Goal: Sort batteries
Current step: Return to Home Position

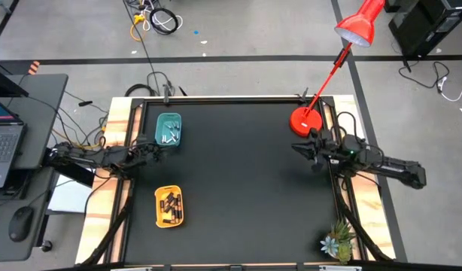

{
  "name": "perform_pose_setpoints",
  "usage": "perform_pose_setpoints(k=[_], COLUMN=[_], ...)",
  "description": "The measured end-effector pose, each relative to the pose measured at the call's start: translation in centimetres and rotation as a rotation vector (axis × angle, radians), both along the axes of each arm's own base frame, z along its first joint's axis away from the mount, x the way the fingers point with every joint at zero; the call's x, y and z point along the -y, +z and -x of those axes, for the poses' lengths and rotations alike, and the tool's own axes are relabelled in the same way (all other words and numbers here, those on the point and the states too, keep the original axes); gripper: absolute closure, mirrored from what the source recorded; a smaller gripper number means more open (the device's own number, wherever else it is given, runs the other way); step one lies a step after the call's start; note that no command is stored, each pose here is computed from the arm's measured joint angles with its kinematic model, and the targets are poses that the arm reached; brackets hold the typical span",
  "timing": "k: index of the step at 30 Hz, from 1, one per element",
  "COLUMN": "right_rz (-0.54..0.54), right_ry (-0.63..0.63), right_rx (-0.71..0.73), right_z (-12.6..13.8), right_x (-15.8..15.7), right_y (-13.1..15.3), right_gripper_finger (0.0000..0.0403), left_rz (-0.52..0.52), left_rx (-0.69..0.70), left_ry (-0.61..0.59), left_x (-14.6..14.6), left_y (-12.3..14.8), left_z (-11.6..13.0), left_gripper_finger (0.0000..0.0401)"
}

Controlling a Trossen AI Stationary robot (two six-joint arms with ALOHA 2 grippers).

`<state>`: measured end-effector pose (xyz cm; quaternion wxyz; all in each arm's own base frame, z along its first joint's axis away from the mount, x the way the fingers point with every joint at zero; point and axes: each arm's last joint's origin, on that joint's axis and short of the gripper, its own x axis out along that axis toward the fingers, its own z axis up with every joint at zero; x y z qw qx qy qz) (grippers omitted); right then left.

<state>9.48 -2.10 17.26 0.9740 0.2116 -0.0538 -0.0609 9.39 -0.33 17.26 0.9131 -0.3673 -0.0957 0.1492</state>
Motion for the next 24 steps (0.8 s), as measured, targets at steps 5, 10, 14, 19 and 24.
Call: perform_pose_setpoints(k=[5, 10, 14, 19, 24], right_rz=[0.000, 0.001, 0.000, 0.000, 0.000], right_ry=[0.071, 0.084, 0.084, 0.084, 0.084], right_rx=[0.000, 0.003, -0.002, 0.000, -0.001], right_z=[-0.12, -0.14, -0.17, -0.17, -0.17], right_x=[-0.67, -0.81, -0.80, -0.80, -0.80], right_y=[0.00, 0.03, -0.01, 0.02, 0.01], right_gripper_finger=[0.0354, 0.0354, 0.0354, 0.0354, 0.0354], left_rz=[0.000, 0.001, 0.001, -0.007, -0.593], left_rx=[-0.001, 0.005, 0.006, 0.008, -0.219], left_ry=[0.000, 0.000, 0.000, 0.001, 0.050], left_x=[0.00, 0.00, 0.00, 0.00, -0.02], left_y=[-0.01, 0.03, 0.05, 0.09, 0.00], left_z=[0.00, 0.00, 0.00, 0.01, 0.00], left_gripper_finger=[0.0371, 0.0371, 0.0371, 0.0371, 0.0371])
